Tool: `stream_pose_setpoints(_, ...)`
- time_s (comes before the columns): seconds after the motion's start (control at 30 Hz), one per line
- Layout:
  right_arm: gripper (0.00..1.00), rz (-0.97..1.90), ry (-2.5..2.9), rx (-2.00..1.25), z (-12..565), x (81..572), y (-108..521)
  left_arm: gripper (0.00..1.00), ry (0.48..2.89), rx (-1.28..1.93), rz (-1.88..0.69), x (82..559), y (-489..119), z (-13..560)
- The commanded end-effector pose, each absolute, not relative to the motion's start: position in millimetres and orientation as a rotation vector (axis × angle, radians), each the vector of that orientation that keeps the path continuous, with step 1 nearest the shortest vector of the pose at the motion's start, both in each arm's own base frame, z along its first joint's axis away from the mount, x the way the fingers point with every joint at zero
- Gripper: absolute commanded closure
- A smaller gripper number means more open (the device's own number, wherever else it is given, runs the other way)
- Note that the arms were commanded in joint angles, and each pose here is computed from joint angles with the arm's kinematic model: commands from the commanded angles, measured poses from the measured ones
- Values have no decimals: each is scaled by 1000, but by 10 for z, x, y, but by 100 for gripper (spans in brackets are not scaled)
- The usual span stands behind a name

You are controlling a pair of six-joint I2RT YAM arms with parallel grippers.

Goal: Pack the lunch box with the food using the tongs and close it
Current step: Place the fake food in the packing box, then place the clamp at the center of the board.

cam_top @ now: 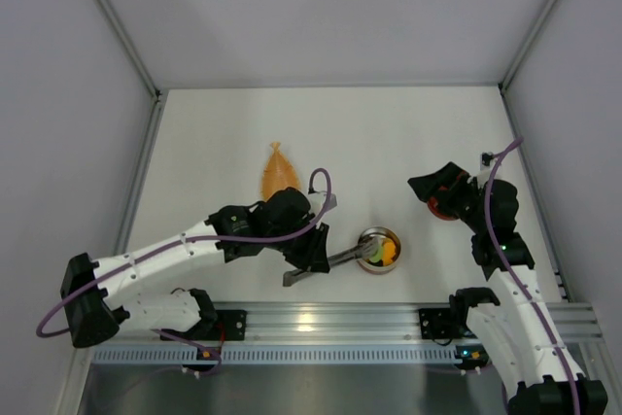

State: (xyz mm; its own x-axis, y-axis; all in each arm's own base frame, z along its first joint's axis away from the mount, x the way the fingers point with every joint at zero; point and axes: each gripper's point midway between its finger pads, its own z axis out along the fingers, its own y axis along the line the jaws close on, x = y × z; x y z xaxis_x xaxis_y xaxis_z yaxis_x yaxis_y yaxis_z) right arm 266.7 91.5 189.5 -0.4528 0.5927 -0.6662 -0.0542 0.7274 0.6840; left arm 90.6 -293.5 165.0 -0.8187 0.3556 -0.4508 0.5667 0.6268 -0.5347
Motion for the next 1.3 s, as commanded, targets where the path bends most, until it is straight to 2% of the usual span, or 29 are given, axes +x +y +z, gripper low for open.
stream_pose_setpoints(0.0, 1, 775, 1853, 394, 2011, 2725, 870, 73, 2506, 739, -1007, 961, -3015, 1692)
stream_pose_setpoints(0.1, 1, 775, 1855, 393, 2007, 2725, 874, 69, 2514, 721, -952, 1014, -2978, 1658)
stream_pose_setpoints(0.23, 1, 776, 1852, 392, 2014, 2728, 874, 58, 2510, 718, -919, 1055, -2960, 1644)
stream_pose_setpoints(0.37, 1, 775, 1853, 394, 2011, 2728, 870, 55, 2518, 719, -907, 1059, -2955, 1620)
stream_pose_setpoints(0.9, 1, 777, 1844, 392, 2054, 2734, 871, 51, 2431, 733, -810, 1259, -2937, 1875)
stream_pose_setpoints(1.27, 0, 777, 1848, 388, 2053, 2736, 877, 52, 2362, 718, -784, 1399, -2988, 2070)
